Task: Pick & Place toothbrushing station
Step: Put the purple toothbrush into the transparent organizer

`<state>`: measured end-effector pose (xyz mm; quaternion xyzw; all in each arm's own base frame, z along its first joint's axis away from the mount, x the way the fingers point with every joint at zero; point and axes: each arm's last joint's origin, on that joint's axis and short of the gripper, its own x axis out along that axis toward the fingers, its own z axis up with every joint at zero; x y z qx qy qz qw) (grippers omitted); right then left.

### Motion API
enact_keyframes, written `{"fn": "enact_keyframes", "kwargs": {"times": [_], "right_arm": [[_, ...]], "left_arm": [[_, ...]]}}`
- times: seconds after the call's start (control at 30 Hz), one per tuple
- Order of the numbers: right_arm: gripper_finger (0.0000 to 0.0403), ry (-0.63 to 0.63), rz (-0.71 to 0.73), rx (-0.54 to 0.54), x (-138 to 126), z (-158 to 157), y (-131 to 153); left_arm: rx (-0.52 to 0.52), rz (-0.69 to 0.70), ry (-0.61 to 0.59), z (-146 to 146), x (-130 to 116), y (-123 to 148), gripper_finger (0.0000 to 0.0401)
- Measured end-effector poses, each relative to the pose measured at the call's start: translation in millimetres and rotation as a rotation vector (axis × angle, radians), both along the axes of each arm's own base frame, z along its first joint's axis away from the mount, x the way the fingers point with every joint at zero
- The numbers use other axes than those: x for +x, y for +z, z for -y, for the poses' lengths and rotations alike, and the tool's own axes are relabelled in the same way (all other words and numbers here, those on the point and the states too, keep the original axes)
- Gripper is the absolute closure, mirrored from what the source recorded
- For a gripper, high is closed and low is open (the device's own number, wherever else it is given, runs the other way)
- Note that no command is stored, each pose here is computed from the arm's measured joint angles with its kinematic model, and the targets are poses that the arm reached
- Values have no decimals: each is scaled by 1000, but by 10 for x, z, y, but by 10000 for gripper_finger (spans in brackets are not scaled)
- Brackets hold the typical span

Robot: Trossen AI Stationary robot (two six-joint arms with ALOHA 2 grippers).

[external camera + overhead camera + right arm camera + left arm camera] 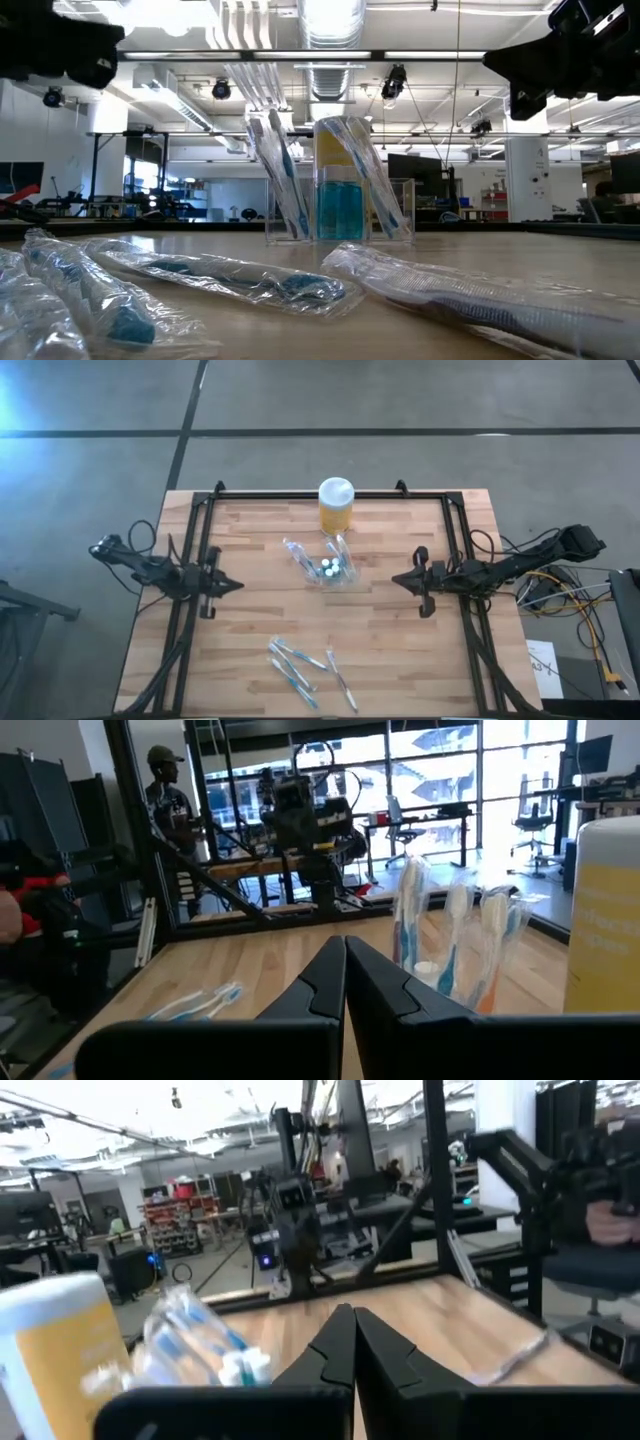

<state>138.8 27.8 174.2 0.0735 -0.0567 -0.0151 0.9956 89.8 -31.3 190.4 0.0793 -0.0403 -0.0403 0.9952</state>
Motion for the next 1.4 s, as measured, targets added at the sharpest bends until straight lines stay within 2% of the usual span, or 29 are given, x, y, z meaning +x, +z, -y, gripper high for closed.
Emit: {"fn": "enact_keyframes", "kwargs": {"times": [0.2,0.33,0.67,0.87,0.97,1.07,1.2,1.4], "right_arm": [[394,-46,2,17,1,13,6],[394,-46,-2,20,1,13,2],[394,-82,-26,24,15,20,-28],[394,-128,-53,86,89,-5,54],[394,-186,-176,40,232,-86,196],[394,-181,-315,6,402,-199,432],[394,-158,-529,-2,612,-402,684],[394,-139,-741,14,949,-823,911]], "left_arm": [[-40,-17,-15,-5,9,-180,401],[-35,-30,-58,6,17,-196,401],[-69,-50,-50,-4,26,-213,394],[-88,-56,-49,-3,28,-218,396],[-104,-58,-49,-4,28,-218,395],[-113,-60,-48,-4,29,-220,391],[-113,-61,-42,-6,29,-221,390],[-91,-56,-38,-7,30,-222,395]]}}
